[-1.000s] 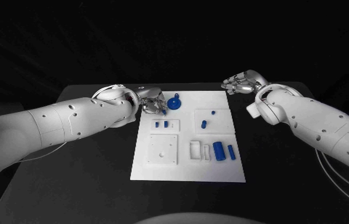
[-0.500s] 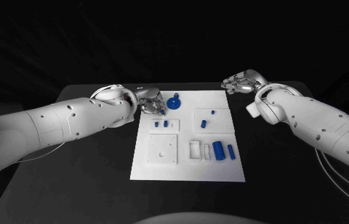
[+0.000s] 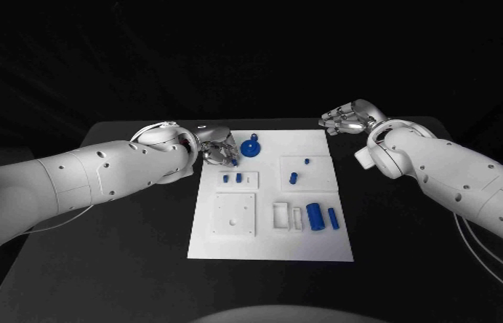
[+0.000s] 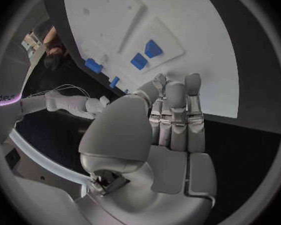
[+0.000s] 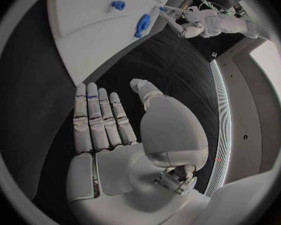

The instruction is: Assemble the parts on the task board

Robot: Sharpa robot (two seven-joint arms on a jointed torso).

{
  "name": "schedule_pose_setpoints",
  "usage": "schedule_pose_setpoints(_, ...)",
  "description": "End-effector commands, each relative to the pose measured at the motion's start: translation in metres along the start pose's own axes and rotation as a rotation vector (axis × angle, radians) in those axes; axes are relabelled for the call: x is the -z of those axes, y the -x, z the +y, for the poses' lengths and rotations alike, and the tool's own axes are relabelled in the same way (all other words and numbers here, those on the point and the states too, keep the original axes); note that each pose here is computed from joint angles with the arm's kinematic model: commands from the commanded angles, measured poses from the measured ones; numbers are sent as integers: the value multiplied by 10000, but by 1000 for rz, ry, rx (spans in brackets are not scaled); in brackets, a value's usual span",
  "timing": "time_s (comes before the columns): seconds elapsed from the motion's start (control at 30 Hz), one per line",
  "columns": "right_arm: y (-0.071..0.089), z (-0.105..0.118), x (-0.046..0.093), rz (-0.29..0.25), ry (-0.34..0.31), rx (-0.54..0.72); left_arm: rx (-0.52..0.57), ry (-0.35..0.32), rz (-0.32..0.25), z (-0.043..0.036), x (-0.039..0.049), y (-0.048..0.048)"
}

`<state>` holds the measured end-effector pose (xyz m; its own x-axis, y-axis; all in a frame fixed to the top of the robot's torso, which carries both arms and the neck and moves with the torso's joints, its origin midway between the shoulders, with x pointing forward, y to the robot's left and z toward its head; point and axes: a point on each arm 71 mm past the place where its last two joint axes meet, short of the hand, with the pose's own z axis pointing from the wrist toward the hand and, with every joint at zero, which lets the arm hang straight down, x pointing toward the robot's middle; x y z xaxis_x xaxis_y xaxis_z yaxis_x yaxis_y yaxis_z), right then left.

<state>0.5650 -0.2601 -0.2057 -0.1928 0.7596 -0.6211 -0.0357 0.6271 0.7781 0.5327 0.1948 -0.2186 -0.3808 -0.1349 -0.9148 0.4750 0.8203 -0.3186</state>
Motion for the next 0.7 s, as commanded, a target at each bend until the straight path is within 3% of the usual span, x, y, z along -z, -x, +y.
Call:
schedule_pose_setpoints(0.03,-12,8,0,13,9,2,0,-5,20,-18,-7,-24)
schedule_pose_setpoints(0.7,-16,6,-2,15,9,1,-1,-4,36,-26,-25,-94)
